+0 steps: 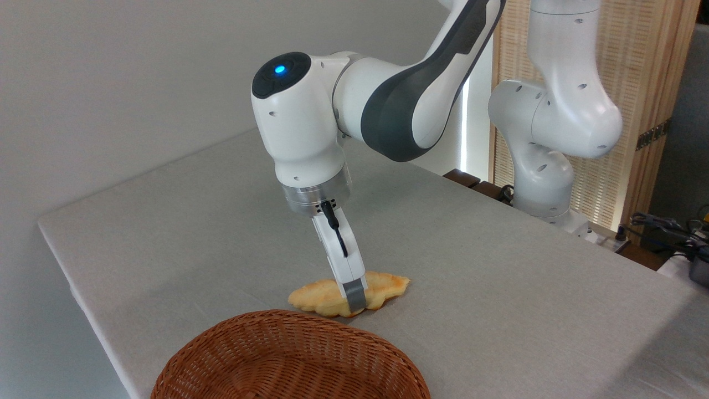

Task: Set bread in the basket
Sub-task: 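Lower the gripper onto the golden bread roll and close on it, then lift the bread roll and carry it toward the wicker basket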

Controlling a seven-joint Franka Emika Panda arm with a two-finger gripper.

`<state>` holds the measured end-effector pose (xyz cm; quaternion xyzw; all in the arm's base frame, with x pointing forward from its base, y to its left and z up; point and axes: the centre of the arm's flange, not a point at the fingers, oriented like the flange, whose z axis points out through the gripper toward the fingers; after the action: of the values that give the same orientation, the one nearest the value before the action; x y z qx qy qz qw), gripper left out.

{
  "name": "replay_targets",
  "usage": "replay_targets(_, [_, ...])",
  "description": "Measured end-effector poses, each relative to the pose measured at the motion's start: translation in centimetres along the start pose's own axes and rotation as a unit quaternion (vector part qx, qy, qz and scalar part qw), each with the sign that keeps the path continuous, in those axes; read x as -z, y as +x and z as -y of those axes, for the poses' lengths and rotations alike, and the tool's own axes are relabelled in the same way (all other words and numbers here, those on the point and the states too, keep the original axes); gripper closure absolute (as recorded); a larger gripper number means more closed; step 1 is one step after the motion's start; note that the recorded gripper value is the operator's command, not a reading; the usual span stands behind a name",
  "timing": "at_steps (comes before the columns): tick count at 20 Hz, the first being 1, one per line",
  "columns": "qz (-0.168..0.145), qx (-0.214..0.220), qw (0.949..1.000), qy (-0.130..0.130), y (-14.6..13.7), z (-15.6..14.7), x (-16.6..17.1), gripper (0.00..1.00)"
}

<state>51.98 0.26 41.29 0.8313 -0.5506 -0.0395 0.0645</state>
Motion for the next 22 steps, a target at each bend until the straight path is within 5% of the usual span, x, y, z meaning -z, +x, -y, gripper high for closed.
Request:
replay_targets(7, [-0.003, -0.002, 1.0, 0.005, 0.1, -0.2, 1.8, 0.56])
replay_targets(13, [-0.026, -0.009, 0.9996, -0.001, 1.0, -2.1, 7.9, 0.52])
replay_targets(18, [-0.061, -0.004, 0.9969, 0.049, 0.7, -2.4, 12.9, 0.46])
replay_targets(22, [-0.086, 0.02, 0.9906, 0.105, -0.8, -0.8, 15.2, 0.21])
